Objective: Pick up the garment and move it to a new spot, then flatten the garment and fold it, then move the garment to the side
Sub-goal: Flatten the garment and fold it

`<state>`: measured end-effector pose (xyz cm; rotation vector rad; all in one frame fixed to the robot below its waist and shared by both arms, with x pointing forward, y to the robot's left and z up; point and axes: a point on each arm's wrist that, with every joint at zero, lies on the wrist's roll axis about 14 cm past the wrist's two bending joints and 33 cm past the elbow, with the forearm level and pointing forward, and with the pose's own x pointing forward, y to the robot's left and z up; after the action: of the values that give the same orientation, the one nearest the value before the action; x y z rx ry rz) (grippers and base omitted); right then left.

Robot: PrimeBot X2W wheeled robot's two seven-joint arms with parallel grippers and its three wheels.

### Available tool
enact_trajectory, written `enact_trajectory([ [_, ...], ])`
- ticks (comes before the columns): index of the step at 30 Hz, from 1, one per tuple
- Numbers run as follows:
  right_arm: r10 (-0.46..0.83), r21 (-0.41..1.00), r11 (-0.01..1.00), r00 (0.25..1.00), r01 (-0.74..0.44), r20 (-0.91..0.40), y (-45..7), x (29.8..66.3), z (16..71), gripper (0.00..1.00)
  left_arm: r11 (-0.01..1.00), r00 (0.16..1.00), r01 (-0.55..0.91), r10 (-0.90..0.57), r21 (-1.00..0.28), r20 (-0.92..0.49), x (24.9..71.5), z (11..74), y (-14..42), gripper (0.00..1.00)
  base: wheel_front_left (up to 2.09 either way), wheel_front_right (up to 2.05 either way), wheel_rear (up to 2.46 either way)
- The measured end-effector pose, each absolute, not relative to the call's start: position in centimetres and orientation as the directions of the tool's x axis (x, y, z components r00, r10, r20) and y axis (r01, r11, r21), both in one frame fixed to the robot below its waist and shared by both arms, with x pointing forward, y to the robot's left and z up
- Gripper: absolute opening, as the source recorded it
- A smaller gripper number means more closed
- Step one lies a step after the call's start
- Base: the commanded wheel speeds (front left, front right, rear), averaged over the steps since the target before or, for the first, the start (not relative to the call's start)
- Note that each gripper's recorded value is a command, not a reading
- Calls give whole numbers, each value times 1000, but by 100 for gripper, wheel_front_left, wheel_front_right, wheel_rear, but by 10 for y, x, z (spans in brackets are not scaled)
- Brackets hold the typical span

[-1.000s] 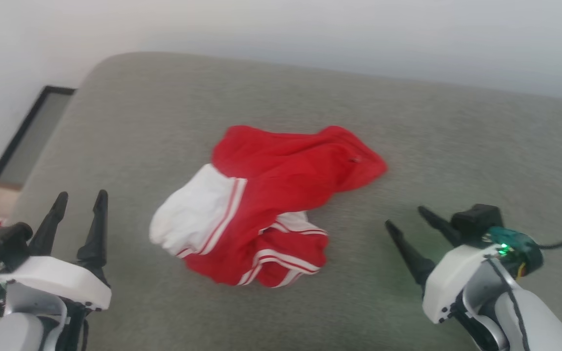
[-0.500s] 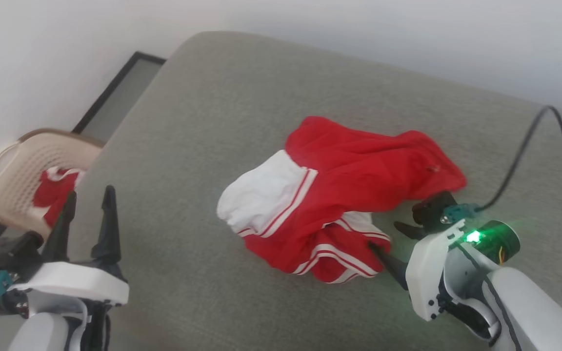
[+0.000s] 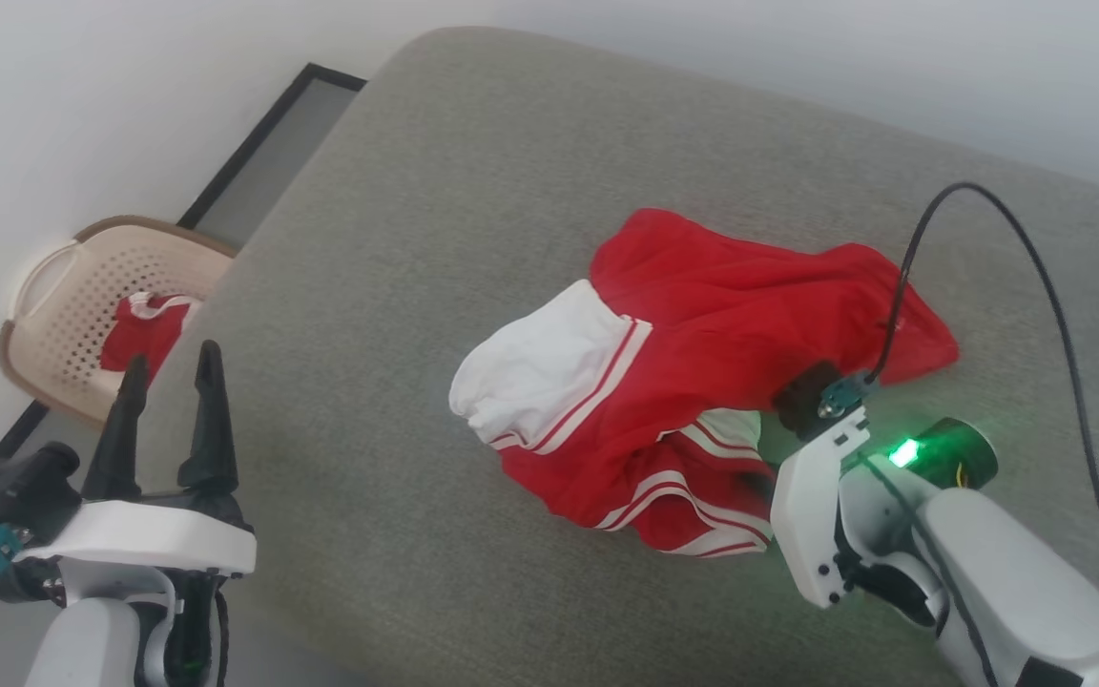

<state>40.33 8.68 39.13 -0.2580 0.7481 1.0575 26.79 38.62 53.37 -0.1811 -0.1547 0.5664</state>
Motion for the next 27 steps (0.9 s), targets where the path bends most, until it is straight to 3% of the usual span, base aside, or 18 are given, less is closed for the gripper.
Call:
enact_trajectory([
  [3, 696, 153, 507, 298, -848, -653, 82, 411, 397, 0, 833, 836, -511, 539, -212, 101, 272, 534, 386, 100, 0, 0, 0],
  [9, 690, 122, 585, 412, -802, -595, 49, 443, 428, 0, 849, 848, -486, 516, -208, 123, 285, 537, 385, 100, 0, 0, 0],
  [18, 493, 71, 815, 624, -575, -606, -82, 472, 448, 0, 888, 885, -413, 444, -200, 144, 317, 539, 370, 100, 0, 0, 0],
  [23, 352, 71, 902, 631, -426, -691, -149, 447, 423, 0, 906, 904, -374, 403, -196, 139, 334, 535, 359, 100, 0, 0, 0],
  [27, 303, 101, 933, 600, -346, -741, -168, 423, 398, 0, 917, 917, -351, 377, -189, 128, 345, 530, 351, 100, 0, 0, 0],
])
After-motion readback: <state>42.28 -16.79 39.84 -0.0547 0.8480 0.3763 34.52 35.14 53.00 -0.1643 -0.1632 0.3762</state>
